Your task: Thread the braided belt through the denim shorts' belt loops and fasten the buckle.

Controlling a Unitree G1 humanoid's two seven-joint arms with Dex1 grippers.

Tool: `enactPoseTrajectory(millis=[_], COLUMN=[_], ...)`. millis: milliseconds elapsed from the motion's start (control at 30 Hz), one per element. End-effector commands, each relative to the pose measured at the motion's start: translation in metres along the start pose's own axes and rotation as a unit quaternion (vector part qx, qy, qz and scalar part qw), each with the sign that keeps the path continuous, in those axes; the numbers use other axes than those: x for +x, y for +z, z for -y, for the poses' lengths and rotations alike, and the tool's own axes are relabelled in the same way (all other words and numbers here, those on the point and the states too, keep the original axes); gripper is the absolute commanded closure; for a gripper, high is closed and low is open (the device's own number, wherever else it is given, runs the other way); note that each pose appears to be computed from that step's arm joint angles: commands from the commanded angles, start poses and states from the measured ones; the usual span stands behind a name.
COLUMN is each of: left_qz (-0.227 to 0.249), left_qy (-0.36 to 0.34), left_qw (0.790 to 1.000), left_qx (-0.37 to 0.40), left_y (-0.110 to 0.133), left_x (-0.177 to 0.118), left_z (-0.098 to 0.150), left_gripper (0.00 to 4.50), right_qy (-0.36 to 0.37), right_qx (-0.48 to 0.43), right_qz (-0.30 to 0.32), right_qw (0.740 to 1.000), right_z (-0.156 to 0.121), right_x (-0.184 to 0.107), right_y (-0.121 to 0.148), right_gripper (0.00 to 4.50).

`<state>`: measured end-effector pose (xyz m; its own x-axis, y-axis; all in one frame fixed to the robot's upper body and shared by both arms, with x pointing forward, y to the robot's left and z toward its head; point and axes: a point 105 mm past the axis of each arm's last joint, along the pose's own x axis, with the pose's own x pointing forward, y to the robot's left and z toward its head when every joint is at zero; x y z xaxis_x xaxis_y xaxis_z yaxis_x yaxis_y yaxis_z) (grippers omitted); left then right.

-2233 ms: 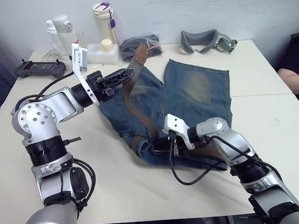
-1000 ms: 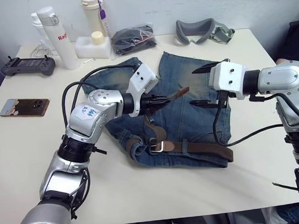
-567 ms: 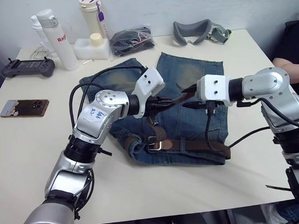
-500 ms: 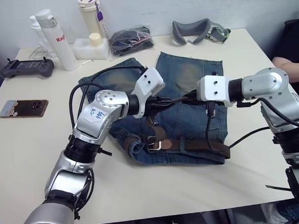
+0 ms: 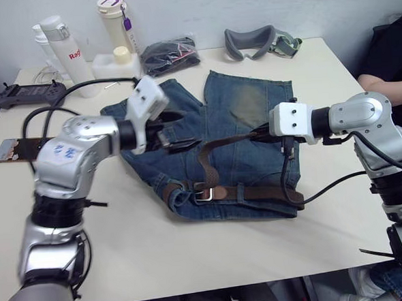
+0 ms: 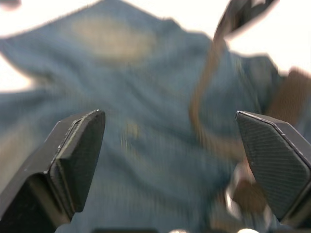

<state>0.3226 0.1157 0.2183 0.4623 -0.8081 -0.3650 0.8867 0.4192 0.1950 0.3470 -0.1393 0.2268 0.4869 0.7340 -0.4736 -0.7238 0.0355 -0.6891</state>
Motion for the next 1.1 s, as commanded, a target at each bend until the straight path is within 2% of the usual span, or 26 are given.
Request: enactPoseTrajectory(millis=[33, 133, 233, 400, 500, 767, 967, 1100], left_qz=[-0.037, -0.061, -0.103, -0.142, -0.141, -0.148, -0.162, -0.15], left_qy=[-0.067, -0.078, -0.056, -0.044, -0.034, -0.03, 0.016, 0.039], left_qw=[0.997, 0.995, 0.992, 0.988, 0.988, 0.988, 0.986, 0.986], left_qx=[0.031, 0.029, 0.036, 0.046, 0.042, 0.026, -0.014, -0.058], left_y=[-0.006, -0.014, -0.028, -0.04, -0.04, -0.039, -0.048, -0.054], left_x=[0.0, 0.003, 0.007, 0.004, 0.003, -0.012, -0.039, -0.046], left_z=[0.034, 0.04, 0.034, 0.029, 0.026, 0.031, 0.033, 0.041], left_gripper=[0.07, 0.07, 0.07, 0.07, 0.92, 4.46, 4.46, 4.46], right_qy=[-0.017, -0.016, -0.013, -0.012, -0.013, 0.001, 0.025, 0.026], right_qx=[-0.009, -0.005, -0.001, 0.003, 0.003, 0.003, 0.017, 0.027], right_qz=[0.014, 0.016, 0.017, 0.016, 0.015, 0.019, 0.022, 0.02], right_qw=[1.0, 1.0, 1.0, 1.0, 1.0, 1.0, 0.999, 0.999], right_z=[0.005, 0.003, -0.001, -0.003, -0.003, -0.005, -0.01, -0.01], right_x=[-0.008, -0.006, -0.005, -0.004, -0.004, 0.002, 0.007, 0.012], right_y=[0.009, 0.01, 0.01, 0.01, 0.01, 0.01, 0.009, 0.006], right_gripper=[4.5, 4.5, 4.5, 4.5, 4.5, 4.5, 4.5, 4.5])
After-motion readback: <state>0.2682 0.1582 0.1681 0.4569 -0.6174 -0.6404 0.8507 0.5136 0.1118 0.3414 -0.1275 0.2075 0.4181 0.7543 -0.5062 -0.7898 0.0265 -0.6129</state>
